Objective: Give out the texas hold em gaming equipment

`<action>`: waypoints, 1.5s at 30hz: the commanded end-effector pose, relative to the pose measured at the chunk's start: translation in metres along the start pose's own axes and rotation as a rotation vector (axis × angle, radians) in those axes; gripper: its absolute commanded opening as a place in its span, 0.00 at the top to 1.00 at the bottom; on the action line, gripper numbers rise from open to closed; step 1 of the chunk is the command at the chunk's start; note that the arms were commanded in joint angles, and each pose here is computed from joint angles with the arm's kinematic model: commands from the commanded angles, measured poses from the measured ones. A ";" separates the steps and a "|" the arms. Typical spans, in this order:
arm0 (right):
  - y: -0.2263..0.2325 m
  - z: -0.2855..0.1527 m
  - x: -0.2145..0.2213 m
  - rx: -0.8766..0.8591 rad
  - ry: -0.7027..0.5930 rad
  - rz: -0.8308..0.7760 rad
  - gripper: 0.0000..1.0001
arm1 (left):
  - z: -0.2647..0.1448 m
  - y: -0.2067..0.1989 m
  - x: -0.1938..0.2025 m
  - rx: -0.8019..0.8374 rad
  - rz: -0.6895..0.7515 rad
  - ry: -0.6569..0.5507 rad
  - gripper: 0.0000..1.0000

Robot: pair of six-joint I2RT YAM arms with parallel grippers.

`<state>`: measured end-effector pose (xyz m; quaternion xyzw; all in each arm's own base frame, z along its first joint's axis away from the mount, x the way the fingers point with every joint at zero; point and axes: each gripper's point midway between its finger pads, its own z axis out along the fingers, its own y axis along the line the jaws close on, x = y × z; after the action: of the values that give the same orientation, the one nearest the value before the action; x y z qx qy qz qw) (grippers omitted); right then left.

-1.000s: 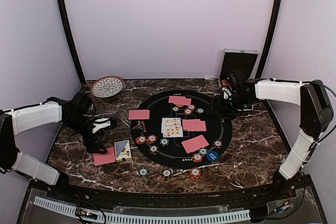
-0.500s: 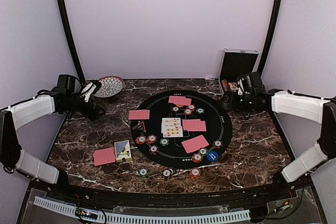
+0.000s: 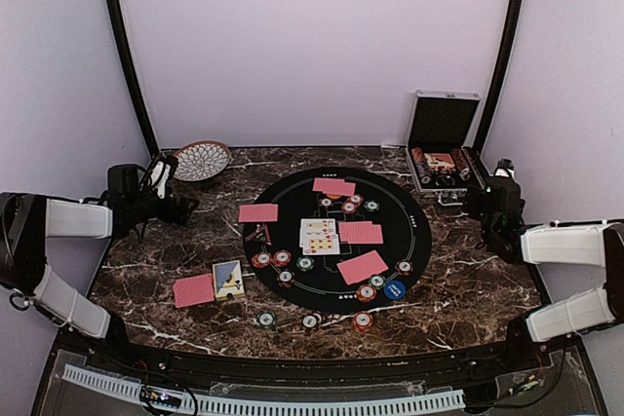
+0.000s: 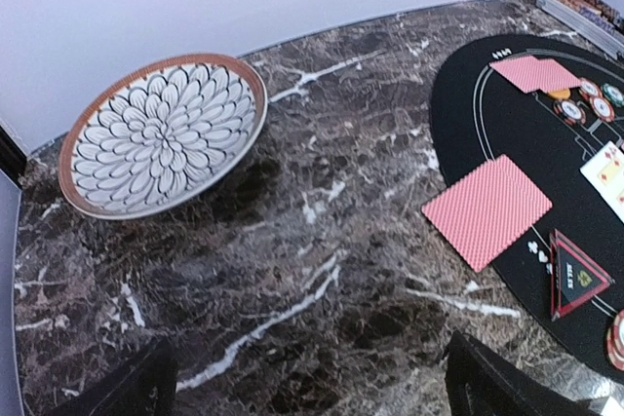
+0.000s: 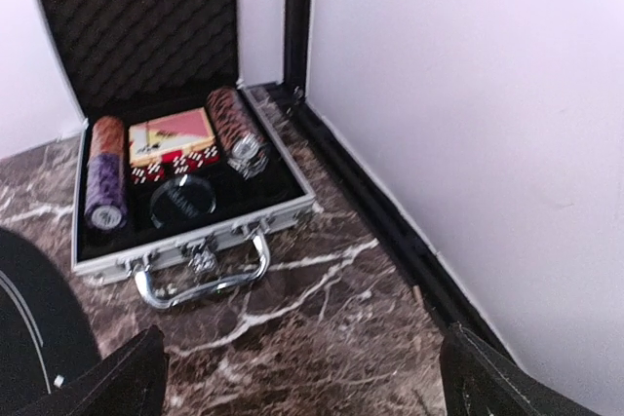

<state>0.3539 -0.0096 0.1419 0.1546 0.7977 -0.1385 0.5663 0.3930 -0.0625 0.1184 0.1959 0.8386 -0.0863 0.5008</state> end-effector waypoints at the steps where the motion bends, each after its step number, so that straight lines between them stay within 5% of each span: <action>1: -0.023 0.001 -0.038 0.085 -0.165 0.074 0.01 | 0.001 0.011 -0.022 -0.057 0.018 -0.146 0.01; 36: -0.033 0.017 -0.019 -0.012 -0.308 0.057 0.01 | -0.020 0.025 0.014 -0.210 -0.030 -0.299 0.01; 38: -0.032 0.017 -0.018 -0.018 -0.305 0.057 0.01 | -0.036 0.020 0.004 -0.226 0.010 -0.420 0.01; 45: -0.021 0.009 -0.016 -0.127 -0.363 0.026 0.01 | -0.027 0.031 0.010 -0.253 -0.032 -0.356 0.01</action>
<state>0.3591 -0.0444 0.1456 0.1356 0.7101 -0.1261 0.6793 0.3678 -0.0305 0.1013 0.1170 0.7649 -0.0343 0.6325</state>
